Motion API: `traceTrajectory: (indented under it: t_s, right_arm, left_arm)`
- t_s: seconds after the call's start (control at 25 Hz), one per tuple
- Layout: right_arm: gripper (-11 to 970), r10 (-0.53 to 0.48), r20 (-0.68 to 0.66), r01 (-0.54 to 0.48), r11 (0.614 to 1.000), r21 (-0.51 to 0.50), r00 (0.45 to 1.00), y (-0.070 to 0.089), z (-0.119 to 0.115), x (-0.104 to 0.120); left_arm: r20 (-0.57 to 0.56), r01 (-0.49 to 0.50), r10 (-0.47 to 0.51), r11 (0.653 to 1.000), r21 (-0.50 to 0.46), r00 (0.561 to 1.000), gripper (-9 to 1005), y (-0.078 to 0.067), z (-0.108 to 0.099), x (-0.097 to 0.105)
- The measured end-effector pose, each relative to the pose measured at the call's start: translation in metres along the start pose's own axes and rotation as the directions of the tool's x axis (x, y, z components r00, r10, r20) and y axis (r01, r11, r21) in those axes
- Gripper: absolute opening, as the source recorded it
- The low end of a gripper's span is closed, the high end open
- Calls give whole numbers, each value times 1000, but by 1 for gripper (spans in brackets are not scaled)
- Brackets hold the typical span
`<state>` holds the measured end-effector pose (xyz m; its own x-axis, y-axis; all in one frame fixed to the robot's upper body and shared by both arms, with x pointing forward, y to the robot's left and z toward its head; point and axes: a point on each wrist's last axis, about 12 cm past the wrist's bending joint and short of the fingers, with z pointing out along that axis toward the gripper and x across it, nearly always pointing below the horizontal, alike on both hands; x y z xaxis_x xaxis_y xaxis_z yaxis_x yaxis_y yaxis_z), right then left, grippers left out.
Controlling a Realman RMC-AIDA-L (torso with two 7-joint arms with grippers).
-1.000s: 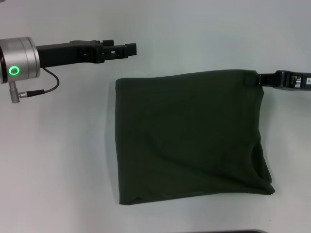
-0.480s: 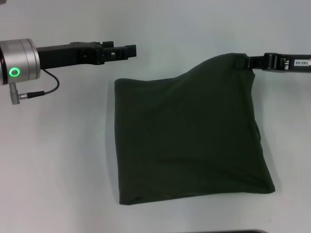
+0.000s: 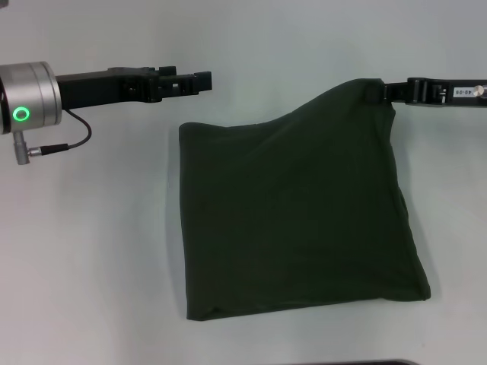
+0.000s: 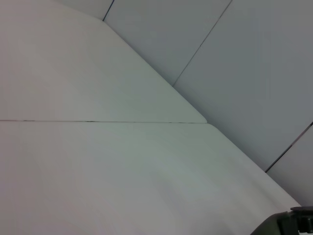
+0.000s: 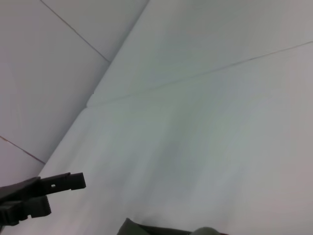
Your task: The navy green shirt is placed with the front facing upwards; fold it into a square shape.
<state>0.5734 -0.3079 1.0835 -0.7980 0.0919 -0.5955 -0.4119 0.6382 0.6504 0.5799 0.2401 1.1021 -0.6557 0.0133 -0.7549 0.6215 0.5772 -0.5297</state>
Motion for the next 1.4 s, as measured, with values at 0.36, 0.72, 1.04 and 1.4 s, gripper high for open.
traceTrajectory:
  t_s: [0.36, 0.72, 1.04, 1.4]
  right_arm:
    - [92, -7, -10, 8, 999, 43, 1000, -1, 11, -2]
    - [208, 12, 67, -19, 995, 94, 998, -9, 8, -1]
    - [555, -11, 152, 1, 998, 63, 988, -11, -16, -1]
    - [807, -55, 96, 67, 990, -122, 994, 10, -12, 22]
  left_arm:
    - [-4, -1, 1, 1000, -2, 1000, 920, 0, 0, 0]
    - [-12, -4, 4, 1000, -16, 1000, 920, 2, 0, 1]
    - [-9, -4, 4, 1000, -17, 1000, 920, 2, 1, 1]
    - [5, -2, 2, 1000, -20, 1000, 920, 2, -1, -1]
